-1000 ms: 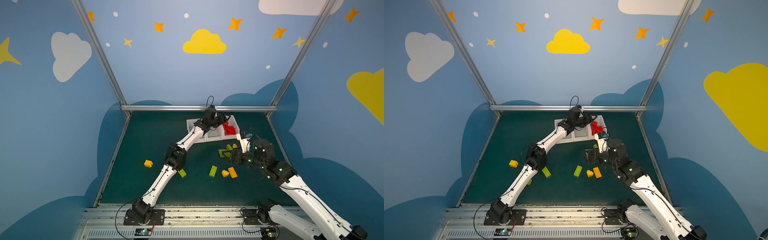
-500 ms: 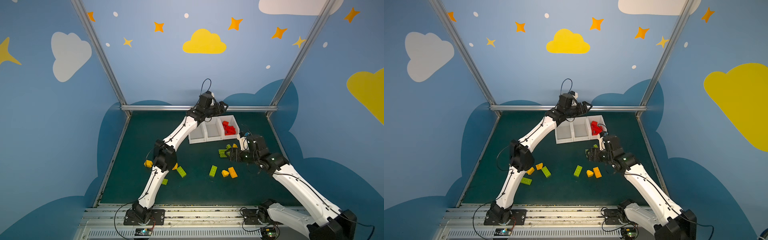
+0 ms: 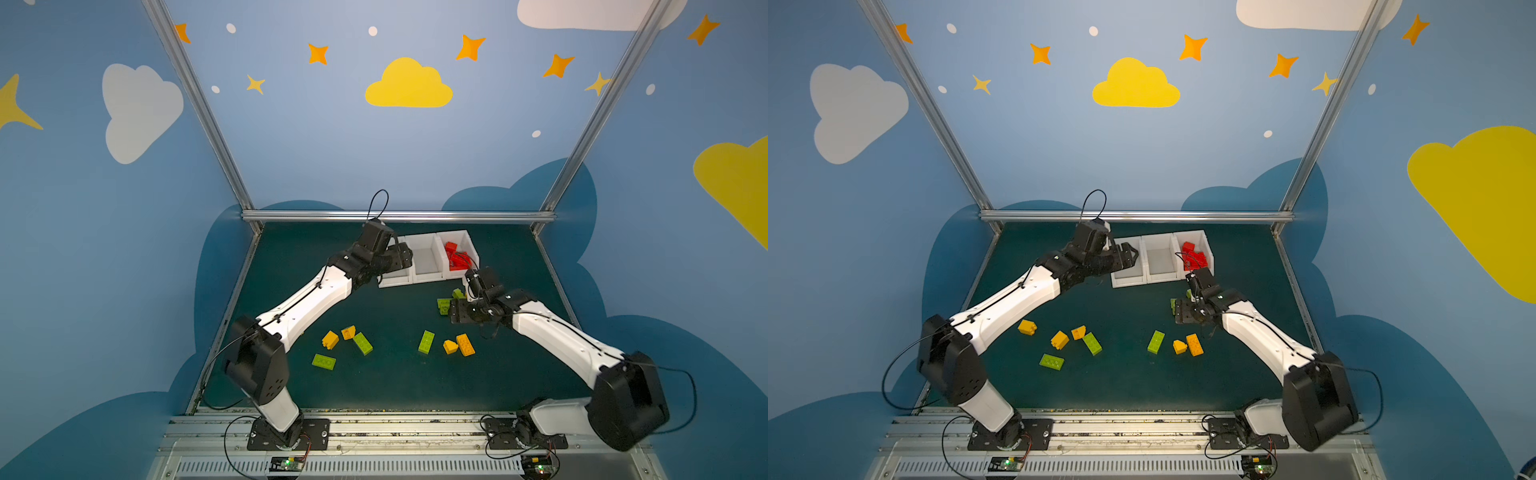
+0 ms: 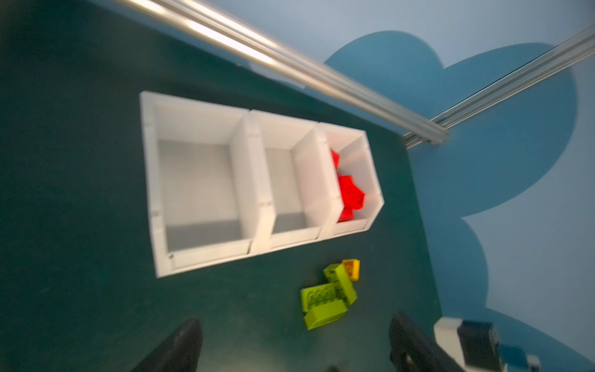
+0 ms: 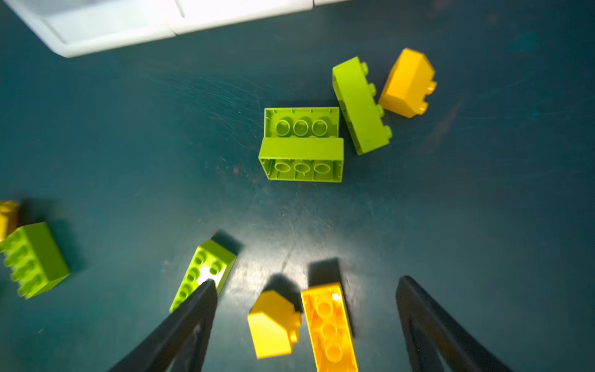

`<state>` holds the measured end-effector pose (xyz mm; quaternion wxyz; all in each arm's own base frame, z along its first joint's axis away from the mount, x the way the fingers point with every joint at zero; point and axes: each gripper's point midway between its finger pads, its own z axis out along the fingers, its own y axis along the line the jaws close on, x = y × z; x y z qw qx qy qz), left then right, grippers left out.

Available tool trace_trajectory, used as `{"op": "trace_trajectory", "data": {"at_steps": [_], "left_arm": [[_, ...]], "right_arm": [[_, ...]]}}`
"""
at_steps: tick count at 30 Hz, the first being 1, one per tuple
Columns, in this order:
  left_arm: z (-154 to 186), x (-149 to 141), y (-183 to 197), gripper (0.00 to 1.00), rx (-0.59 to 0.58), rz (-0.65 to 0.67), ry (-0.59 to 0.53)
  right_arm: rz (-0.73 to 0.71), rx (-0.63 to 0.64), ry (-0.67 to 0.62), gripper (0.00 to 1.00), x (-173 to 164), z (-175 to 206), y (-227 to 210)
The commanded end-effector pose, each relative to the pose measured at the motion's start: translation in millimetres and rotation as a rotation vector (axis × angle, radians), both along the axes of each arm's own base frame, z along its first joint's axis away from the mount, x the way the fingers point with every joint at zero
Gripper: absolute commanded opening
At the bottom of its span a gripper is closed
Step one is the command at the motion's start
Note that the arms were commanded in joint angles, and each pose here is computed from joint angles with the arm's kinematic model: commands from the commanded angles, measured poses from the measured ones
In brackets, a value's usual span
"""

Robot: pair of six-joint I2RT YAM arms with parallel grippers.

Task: Sort the legos into containers by color
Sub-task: Pick up the lego from the center of the table.

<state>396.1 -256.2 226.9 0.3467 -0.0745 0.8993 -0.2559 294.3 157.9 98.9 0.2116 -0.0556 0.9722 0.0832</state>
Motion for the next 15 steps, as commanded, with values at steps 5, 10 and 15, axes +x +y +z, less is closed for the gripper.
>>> {"op": "trace_trajectory", "data": {"at_steps": [5,10,15], "left_arm": [[-18.0,-63.7,64.7,0.89,0.060,0.097,0.011],[-35.4,-104.9,94.6,0.90,0.077,0.120,0.042],[-51.0,-131.4,114.0,0.90,0.097,0.132,0.063]], "right_arm": [[-0.006,-0.035,-0.006,0.86,32.3,-21.0,14.3],[-0.037,-0.091,0.024,0.84,50.5,-39.2,16.1],[-0.045,-0.111,0.053,0.80,56.7,-55.9,21.7]]}}
